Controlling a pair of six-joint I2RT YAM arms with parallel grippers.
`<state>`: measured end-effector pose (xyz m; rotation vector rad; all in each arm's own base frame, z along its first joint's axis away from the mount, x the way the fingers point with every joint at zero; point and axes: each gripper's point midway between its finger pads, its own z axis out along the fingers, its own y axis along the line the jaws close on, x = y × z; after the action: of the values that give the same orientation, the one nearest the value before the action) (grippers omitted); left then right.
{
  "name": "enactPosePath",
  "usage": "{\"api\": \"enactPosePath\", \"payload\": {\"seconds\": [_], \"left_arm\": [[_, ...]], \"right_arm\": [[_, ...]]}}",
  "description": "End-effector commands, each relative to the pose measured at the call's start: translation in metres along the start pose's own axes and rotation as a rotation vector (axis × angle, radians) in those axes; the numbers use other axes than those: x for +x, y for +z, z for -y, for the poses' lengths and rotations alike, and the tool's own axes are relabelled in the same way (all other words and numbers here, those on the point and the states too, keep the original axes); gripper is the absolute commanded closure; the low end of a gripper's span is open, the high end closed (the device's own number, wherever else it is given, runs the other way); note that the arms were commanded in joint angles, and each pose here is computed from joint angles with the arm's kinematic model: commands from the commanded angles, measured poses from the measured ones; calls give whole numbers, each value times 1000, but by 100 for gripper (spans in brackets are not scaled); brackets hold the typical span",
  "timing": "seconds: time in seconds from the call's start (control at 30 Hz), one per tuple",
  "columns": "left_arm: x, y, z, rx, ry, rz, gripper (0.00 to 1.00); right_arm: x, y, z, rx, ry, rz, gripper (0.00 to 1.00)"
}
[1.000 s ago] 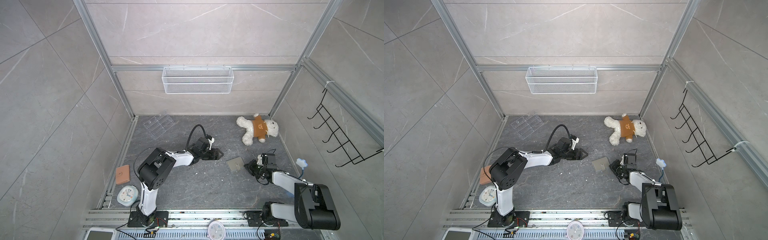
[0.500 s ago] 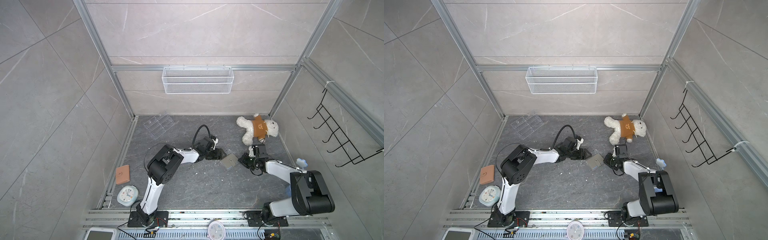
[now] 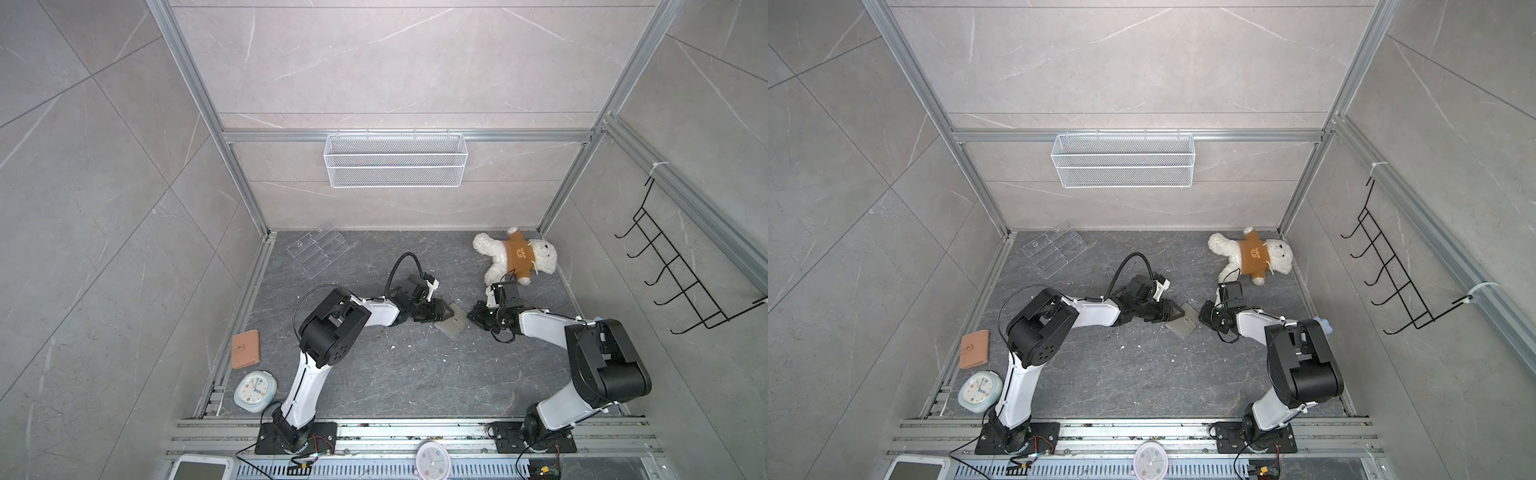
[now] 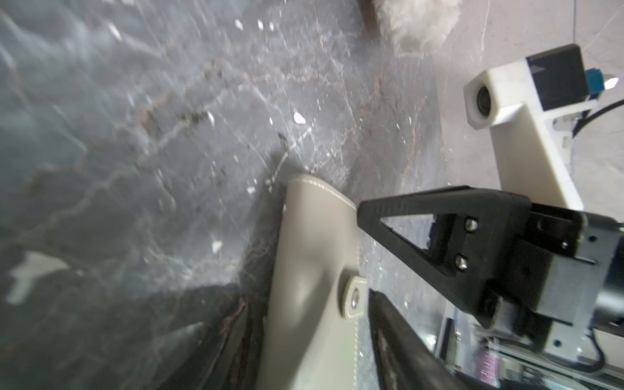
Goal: Take the credit cards out of the card holder
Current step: Move the card holder to the center of the table, then pick up the card holder from the center of the table.
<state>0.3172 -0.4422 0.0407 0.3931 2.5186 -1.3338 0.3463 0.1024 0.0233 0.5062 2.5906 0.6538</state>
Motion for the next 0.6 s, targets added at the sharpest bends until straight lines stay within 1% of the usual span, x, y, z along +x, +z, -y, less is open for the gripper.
{"api": "enactPosePath", "payload": {"seconds": [0.0, 0.1, 0.23, 0.33, 0.5, 0.57], "left_arm": [[16, 3, 1, 64, -53, -40, 46], [13, -1, 11, 107, -60, -27, 53], [14, -1, 15, 138, -71, -26, 71], [14, -3, 19, 159, -79, -19, 82], [8, -14, 30, 179, -64, 15, 91], [6, -19, 35, 187, -55, 30, 98]], "right_arm": [[-2, 5, -3, 7, -23, 6, 82], [-1, 5, -4, 2, -15, 9, 82], [-1, 4, -9, -13, -16, 20, 82], [-1, 3, -14, -25, -20, 25, 82], [-3, -2, -26, -54, -32, 45, 83], [-3, -6, -30, -71, -34, 49, 82]]}}
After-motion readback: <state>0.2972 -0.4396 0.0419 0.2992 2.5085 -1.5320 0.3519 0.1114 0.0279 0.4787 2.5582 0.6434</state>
